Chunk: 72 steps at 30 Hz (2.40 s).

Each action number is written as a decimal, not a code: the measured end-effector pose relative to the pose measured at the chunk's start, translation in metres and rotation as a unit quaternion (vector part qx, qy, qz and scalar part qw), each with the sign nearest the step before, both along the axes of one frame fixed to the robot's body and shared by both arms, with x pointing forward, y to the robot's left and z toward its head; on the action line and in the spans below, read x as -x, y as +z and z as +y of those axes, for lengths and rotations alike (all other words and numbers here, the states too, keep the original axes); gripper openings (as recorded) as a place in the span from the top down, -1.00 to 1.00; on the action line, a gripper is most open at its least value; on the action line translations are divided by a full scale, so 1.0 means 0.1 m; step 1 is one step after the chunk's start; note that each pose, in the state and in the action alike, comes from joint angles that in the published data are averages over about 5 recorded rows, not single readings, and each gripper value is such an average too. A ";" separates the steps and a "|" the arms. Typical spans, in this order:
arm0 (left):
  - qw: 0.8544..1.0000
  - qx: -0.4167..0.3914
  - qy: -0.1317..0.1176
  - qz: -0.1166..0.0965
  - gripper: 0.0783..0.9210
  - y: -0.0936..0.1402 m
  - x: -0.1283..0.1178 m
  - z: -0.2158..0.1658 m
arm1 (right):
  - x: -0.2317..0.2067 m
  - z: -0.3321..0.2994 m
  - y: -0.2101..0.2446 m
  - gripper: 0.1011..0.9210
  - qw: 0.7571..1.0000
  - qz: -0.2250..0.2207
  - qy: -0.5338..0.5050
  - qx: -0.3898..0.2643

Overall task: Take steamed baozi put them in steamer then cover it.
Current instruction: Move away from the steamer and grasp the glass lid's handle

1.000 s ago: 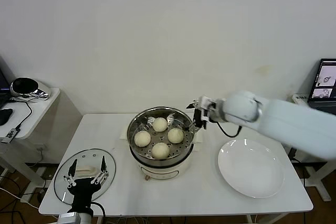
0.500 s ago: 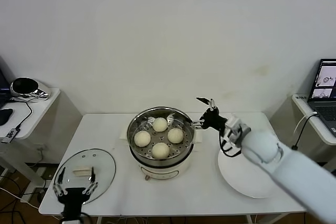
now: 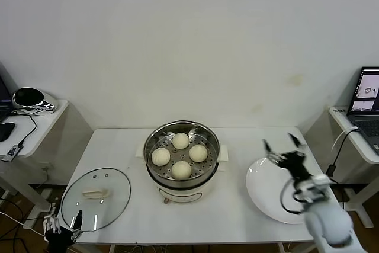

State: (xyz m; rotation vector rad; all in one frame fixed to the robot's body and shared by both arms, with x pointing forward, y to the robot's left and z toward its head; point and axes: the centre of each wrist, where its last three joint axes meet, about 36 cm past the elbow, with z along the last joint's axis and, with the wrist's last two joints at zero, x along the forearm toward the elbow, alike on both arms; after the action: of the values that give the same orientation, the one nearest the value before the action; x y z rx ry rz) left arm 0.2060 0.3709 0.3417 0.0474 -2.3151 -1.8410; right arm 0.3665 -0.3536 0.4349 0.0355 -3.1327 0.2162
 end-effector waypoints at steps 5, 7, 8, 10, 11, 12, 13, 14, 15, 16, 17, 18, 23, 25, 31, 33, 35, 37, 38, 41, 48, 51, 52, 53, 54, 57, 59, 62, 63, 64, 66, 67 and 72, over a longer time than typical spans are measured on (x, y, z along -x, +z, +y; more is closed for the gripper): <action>0.997 -0.069 -0.029 0.030 -0.77 -0.12 -0.19 0.22 | 0.34 -0.29 -0.04 -0.76 0.997 0.003 -0.077 0.006; 0.995 -0.089 -0.039 0.039 -0.77 -0.16 -0.27 0.28 | 0.44 -0.35 -0.06 -0.76 0.995 0.006 -0.098 0.008; 0.993 -0.097 -0.043 0.043 -0.77 -0.18 -0.32 0.31 | 0.48 -0.37 -0.08 -0.76 0.994 0.008 -0.106 0.008; 0.991 -0.112 -0.052 0.050 -0.77 -0.22 -0.40 0.36 | 0.56 -0.40 -0.12 -0.76 0.993 0.014 -0.119 0.009; 0.990 -0.118 -0.055 0.053 -0.77 -0.24 -0.43 0.38 | 0.59 -0.41 -0.14 -0.76 0.992 0.017 -0.124 0.008; 0.989 -0.124 -0.059 0.056 -0.77 -0.26 -0.47 0.40 | 0.62 -0.41 -0.16 -0.76 0.991 0.020 -0.129 0.008; 0.988 -0.129 -0.062 0.059 -0.77 -0.28 -0.50 0.41 | 0.65 -0.42 -0.18 -0.76 0.991 0.022 -0.133 0.008; 0.987 -0.133 -0.065 0.061 -0.77 -0.30 -0.53 0.42 | 0.67 -0.43 -0.20 -0.76 0.990 0.024 -0.137 0.008; 0.986 -0.137 -0.067 0.063 -0.77 -0.32 -0.57 0.43 | 0.69 -0.43 -0.21 -0.76 0.990 0.027 -0.140 0.008; 0.985 -0.141 -0.070 0.065 -0.77 -0.33 -0.60 0.44 | 0.71 -0.44 -0.23 -0.76 0.989 0.030 -0.143 0.008; 0.985 -0.144 -0.073 0.067 -0.77 -0.35 -0.63 0.44 | 0.73 -0.44 -0.25 -0.76 0.989 0.032 -0.145 0.008; 0.984 -0.148 -0.075 0.068 -0.77 -0.37 -0.66 0.44 | 0.75 -0.45 -0.26 -0.76 0.988 0.035 -0.147 0.009; 0.981 -0.160 -0.084 0.072 -0.77 -0.42 -0.83 0.45 | 0.84 -0.47 -0.30 -0.76 0.987 0.045 -0.156 0.012; 0.980 -0.164 -0.087 0.072 -0.77 -0.43 -0.90 0.46 | 0.88 -0.47 -0.32 -0.76 0.986 0.048 -0.160 0.013; 0.978 -0.172 -0.093 0.068 -0.77 -0.44 -1.11 0.45 | 0.98 -0.46 -0.37 -0.76 0.984 0.060 -0.166 0.016; 0.978 -0.174 -0.094 0.067 -0.77 -0.43 -1.18 0.45 | 1.01 -0.46 -0.38 -0.76 0.984 0.063 -0.167 0.017; 0.978 -0.175 -0.095 0.065 -0.77 -0.43 -1.24 0.46 | 1.03 -0.46 -0.39 -0.76 0.983 0.067 -0.168 0.019; 0.978 -0.175 -0.094 0.063 -0.77 -0.44 -1.31 0.47 | 1.05 -0.45 -0.41 -0.76 0.983 0.070 -0.169 0.020; 0.978 -0.175 -0.094 0.062 -0.77 -0.44 -1.34 0.47 | 1.06 -0.45 -0.41 -0.76 0.983 0.071 -0.170 0.020; 0.979 -0.173 -0.089 0.058 -0.77 -0.44 -1.44 0.50 | 1.08 -0.45 -0.43 -0.76 0.982 0.074 -0.171 0.021; 0.982 -0.159 -0.082 0.064 -0.53 -0.51 -1.53 0.54 | 1.10 -0.44 -0.44 -0.76 0.982 0.078 -0.171 0.023; 0.983 -0.150 -0.079 0.067 -0.33 -0.57 -1.54 0.55 | 1.10 -0.43 -0.45 -0.76 0.982 0.078 -0.170 0.023; 0.984 -0.147 -0.078 0.067 -0.24 -0.59 -1.54 0.55 | 1.10 -0.42 -0.45 -0.76 0.982 0.078 -0.169 0.023; 0.984 -0.145 -0.077 0.067 -0.18 -0.60 -1.55 0.56 | 1.10 -0.42 -0.45 -0.76 0.982 0.078 -0.169 0.023; 0.985 -0.142 -0.076 0.066 -0.12 -0.62 -1.55 0.56 | 1.10 -0.42 -0.45 -0.76 0.982 0.078 -0.168 0.023; 0.986 -0.136 -0.074 0.065 0.08 -0.66 -1.56 0.58 | 1.11 -0.41 -0.45 -0.76 0.983 0.079 -0.167 0.023; 0.987 -0.131 -0.072 0.064 0.23 -0.69 -1.55 0.59 | 1.11 -0.40 -0.45 -0.76 0.983 0.079 -0.166 0.024; 0.988 -0.124 -0.069 0.064 0.43 -0.72 -1.53 0.60 | 1.11 -0.40 -0.45 -0.76 0.983 0.080 -0.165 0.024; 0.988 -0.122 -0.069 0.064 0.50 -0.73 -1.53 0.60 | 1.11 -0.40 -0.44 -0.76 0.983 0.079 -0.165 0.024; 0.988 -0.119 -0.069 0.064 0.58 -0.74 -1.52 0.60 | 1.11 -0.40 -0.44 -0.76 0.983 0.079 -0.165 0.024; 0.989 -0.114 -0.067 0.062 0.70 -0.74 -1.50 0.61 | 1.11 -0.39 -0.43 -0.76 0.983 0.079 -0.164 0.024; 0.990 -0.112 -0.066 0.061 0.76 -0.75 -1.50 0.61 | 1.12 -0.39 -0.43 -0.76 0.983 0.079 -0.163 0.025; 0.992 -0.102 -0.056 0.050 0.84 -0.72 -1.45 0.62 | 1.12 -0.38 -0.42 -0.76 0.984 0.079 -0.160 0.024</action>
State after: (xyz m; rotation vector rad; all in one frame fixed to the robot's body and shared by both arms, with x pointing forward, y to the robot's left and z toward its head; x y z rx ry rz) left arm 0.3507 0.4329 0.2700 -0.1475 -2.0956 -2.0784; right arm 0.2544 -0.3920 0.3926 -0.4253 -2.9169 0.2707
